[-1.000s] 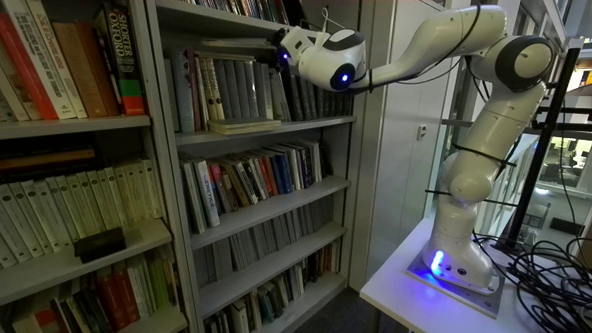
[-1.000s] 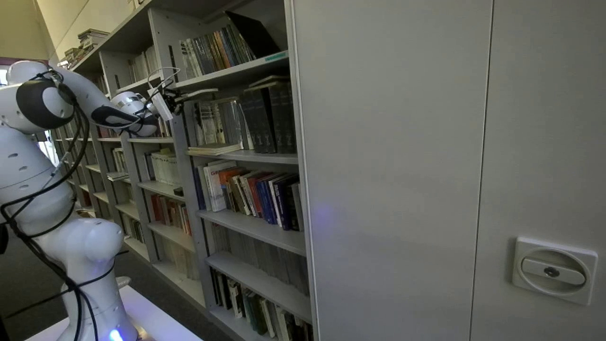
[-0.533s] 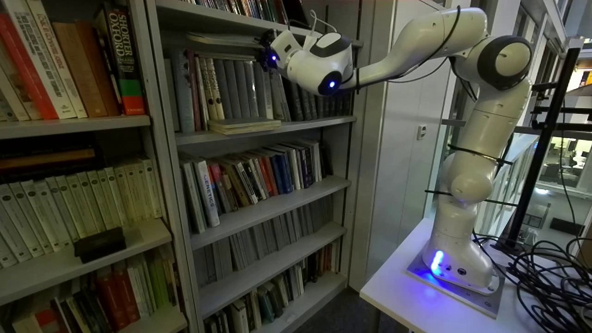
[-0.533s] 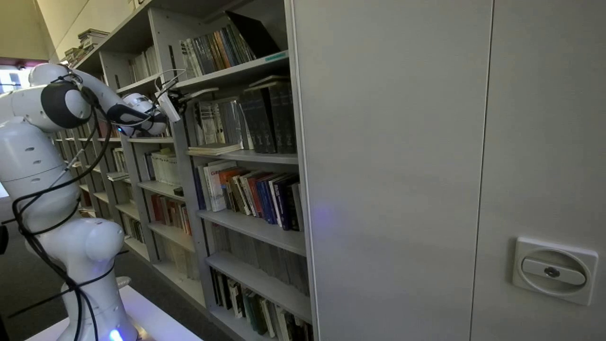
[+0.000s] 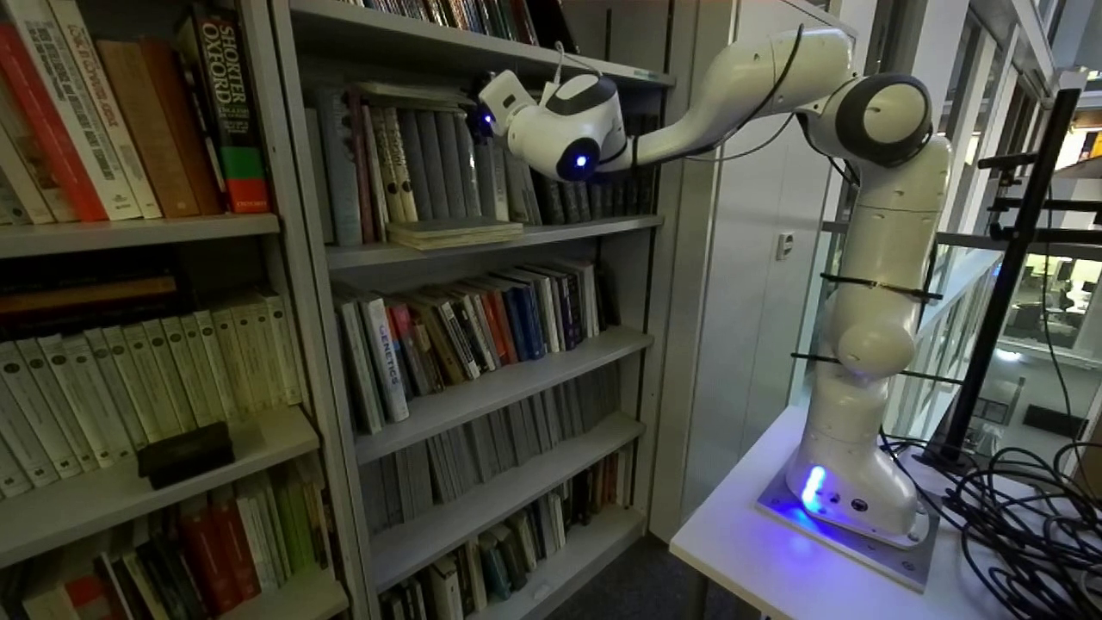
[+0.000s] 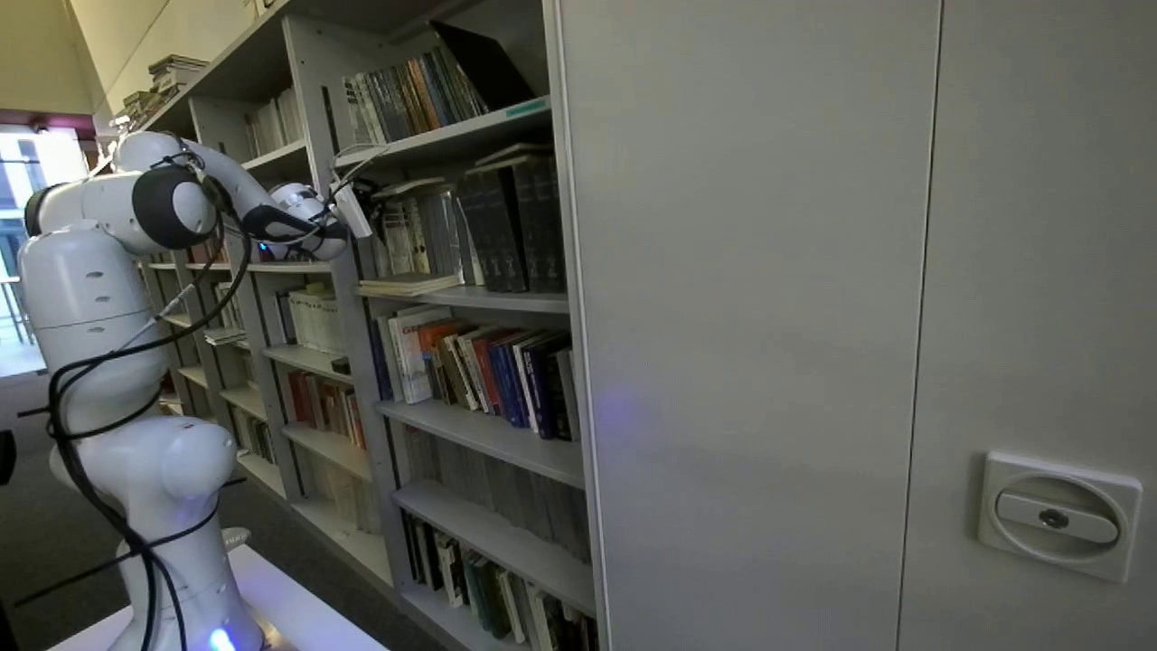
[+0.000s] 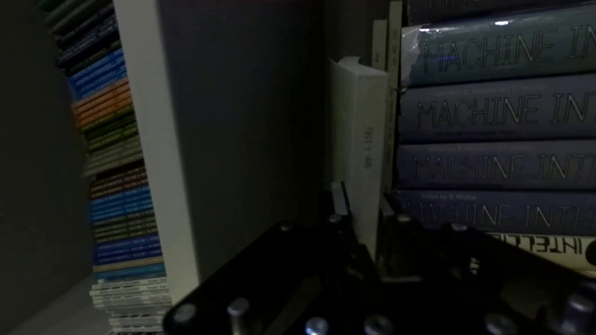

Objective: Put the lying book on the top of the standing ones

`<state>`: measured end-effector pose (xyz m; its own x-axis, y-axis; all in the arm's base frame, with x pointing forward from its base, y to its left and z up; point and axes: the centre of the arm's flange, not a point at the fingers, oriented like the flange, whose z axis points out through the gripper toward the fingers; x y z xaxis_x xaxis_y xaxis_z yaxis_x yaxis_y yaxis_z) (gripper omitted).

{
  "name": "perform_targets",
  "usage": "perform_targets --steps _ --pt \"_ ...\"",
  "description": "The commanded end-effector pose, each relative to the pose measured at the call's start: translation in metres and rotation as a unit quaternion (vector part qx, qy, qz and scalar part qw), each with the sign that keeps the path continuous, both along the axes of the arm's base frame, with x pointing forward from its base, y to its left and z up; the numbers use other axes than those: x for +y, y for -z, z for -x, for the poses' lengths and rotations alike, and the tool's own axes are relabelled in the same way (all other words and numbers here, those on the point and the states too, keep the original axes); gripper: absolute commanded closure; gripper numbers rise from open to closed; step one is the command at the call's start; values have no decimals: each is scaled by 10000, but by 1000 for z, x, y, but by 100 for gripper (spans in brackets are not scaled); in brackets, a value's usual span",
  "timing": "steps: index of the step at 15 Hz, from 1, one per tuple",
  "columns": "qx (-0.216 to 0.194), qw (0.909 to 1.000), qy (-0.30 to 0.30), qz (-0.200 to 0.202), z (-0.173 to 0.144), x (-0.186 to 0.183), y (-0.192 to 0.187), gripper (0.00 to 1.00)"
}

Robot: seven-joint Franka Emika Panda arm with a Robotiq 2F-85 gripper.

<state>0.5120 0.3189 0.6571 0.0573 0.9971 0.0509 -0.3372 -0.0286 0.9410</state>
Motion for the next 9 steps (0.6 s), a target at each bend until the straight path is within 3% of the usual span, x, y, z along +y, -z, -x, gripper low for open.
perform_targets --steps 1,9 --pt "-145 9999 -18 -1 -35 -1 -29 96" --pt "-139 9996 135 225 -76 -6 -51 96"
